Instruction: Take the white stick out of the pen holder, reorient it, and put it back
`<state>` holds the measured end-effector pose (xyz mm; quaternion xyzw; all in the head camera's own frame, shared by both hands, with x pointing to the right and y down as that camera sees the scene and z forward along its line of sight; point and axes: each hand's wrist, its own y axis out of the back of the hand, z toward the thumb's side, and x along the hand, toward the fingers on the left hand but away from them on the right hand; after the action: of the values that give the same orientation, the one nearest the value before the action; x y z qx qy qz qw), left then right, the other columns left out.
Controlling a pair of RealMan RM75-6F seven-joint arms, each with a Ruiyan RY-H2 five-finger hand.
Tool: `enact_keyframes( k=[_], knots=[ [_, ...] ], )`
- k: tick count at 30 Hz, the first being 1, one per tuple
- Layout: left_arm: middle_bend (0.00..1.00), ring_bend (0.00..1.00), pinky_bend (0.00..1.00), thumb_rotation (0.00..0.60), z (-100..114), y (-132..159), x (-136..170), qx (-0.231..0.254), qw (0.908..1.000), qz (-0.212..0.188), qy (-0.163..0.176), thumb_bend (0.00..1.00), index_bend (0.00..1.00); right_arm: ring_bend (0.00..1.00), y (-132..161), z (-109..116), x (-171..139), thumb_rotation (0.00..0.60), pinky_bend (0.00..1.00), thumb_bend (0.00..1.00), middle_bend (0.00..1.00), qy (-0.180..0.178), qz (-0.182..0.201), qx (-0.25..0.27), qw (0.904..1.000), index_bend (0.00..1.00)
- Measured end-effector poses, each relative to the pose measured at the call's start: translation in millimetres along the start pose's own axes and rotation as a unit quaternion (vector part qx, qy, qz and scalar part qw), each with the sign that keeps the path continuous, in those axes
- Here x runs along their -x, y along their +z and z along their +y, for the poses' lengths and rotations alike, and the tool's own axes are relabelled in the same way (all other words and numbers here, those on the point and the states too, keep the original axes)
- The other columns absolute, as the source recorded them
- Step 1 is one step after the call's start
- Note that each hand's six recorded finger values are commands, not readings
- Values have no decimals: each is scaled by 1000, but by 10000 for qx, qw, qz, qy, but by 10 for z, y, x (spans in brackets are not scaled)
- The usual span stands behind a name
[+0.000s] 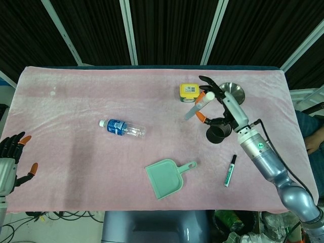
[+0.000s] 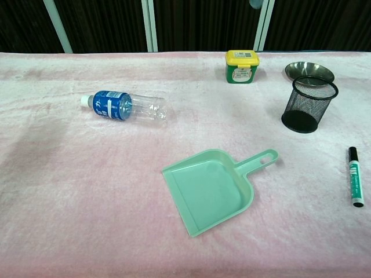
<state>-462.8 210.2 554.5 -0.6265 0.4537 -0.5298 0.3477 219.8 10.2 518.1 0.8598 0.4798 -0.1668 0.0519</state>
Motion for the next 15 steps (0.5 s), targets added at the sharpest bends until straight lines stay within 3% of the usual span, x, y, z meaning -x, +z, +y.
enact_keyframes(
  k=[1,4,7,9,11,13,15],
  knots=[
    [44,0,0,600,-1,-2,-1,-1,10000,2,-5,377,117,138,58,6,-10,600,163,323,53,45,101,745,9972,706],
    [44,0,0,600,-6,-2,-1,1,10000,5,-21,377,117,138,172,33,-45,600,163,323,53,180,328,2005,9790,706],
    [44,0,0,600,-8,1,-3,-3,10000,4,-27,377,117,138,217,74,-82,600,163,322,53,255,458,2470,9676,706],
    [44,0,0,600,-8,4,-4,-12,10000,1,-25,377,117,138,210,102,-100,600,163,322,53,242,484,2390,9695,706],
    [44,0,0,600,-8,2,-2,-13,10000,7,-24,377,117,139,173,136,-115,600,163,322,53,164,462,1964,9793,710],
    [43,0,0,600,-8,2,0,-12,10000,13,-26,377,117,139,103,176,-119,600,163,322,53,7,376,1170,9924,715],
    [43,0,0,600,-8,0,1,-18,10000,17,-29,377,117,139,9,226,-114,600,163,322,53,-203,235,240,9992,715]
  ],
)
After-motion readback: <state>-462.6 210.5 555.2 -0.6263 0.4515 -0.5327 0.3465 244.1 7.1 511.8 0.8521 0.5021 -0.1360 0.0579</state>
